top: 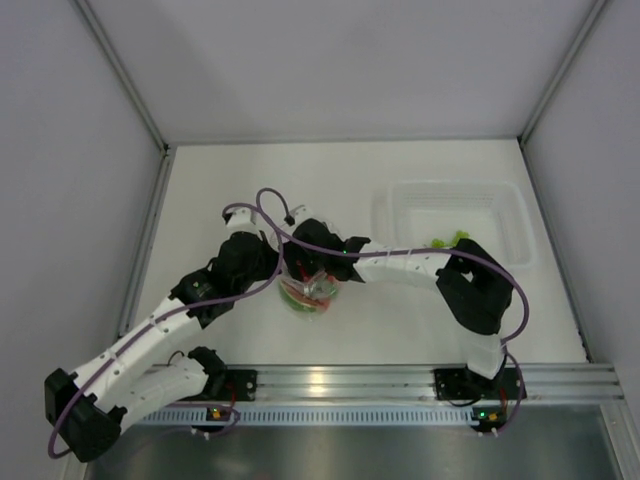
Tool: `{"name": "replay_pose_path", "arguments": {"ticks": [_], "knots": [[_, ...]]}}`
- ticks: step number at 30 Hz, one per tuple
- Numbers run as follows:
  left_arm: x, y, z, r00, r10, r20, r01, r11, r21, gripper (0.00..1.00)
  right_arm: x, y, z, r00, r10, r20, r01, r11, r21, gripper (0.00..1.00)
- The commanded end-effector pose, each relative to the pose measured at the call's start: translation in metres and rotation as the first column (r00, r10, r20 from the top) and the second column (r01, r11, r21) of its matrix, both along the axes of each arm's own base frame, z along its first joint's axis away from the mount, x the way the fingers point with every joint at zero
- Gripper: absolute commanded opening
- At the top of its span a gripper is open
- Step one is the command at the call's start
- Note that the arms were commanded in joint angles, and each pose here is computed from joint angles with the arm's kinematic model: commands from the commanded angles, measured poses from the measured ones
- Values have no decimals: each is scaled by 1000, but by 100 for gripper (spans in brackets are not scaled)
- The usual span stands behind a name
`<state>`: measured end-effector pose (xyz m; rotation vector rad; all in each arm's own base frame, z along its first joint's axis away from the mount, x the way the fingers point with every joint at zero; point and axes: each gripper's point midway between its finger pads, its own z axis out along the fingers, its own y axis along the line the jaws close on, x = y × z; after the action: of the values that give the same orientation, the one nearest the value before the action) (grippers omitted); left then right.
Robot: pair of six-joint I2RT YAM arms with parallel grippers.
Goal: Open the zip-top bag and remove the fake food
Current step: Pick up the fake fruit from the zipper food storage bag.
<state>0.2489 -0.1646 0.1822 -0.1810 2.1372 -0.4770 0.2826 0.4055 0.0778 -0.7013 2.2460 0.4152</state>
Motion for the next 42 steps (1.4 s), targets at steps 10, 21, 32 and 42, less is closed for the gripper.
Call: {"name": "replay_pose_path", "arguments": {"ticks": [10,21,32,42], "knots": [[24,15,9,982,174,80,-171,985,-36,0,-52,-19,56,994,66,82,-67,998,10,9],[20,33,8,968,226,112,-225,974,-13,0,-43,-70,62,991,-30,132,54,983,-176,0],[-3,-31,59,980,-67,189,120,951,-285,0,-20,-51,48,992,-37,117,69,958,-280,0],[-21,-51,61,968,-150,201,218,899,-380,0,1,-2,130,961,-232,152,209,966,151,0]]}}
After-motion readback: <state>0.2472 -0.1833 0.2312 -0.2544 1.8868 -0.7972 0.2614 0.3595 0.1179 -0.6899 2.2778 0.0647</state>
